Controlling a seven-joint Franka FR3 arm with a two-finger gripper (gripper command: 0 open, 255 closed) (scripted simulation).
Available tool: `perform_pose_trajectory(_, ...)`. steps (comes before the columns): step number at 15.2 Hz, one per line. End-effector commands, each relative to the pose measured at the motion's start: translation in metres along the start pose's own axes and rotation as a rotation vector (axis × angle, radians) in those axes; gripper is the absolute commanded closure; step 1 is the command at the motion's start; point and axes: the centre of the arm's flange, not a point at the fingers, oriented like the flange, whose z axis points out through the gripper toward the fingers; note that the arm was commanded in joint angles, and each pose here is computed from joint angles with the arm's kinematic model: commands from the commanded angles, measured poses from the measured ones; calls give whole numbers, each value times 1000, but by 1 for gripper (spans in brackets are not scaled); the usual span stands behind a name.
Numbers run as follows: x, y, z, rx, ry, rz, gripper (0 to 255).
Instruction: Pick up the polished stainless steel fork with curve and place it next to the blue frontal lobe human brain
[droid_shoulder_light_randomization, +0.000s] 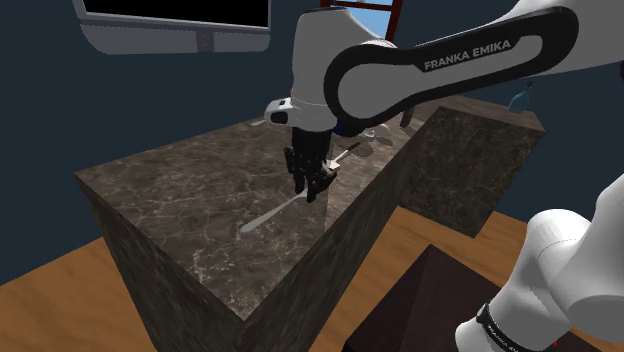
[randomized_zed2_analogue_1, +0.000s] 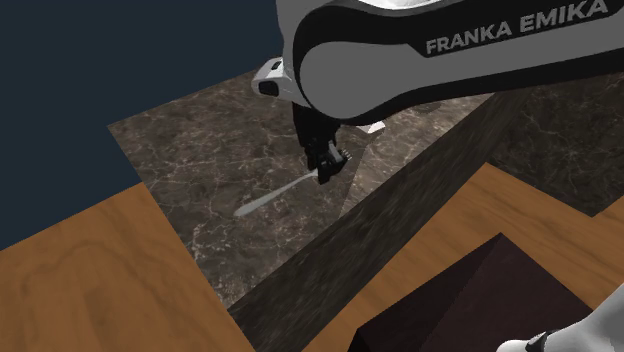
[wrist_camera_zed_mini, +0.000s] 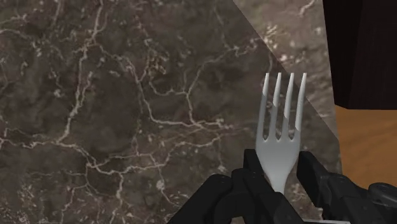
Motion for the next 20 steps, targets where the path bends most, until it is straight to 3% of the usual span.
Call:
perform_pose_trajectory(1, 1, -1, -10, 0, 0, 0, 255)
perform_pose_trajectory(20, -3, 1, -111, 0, 0, 0, 255)
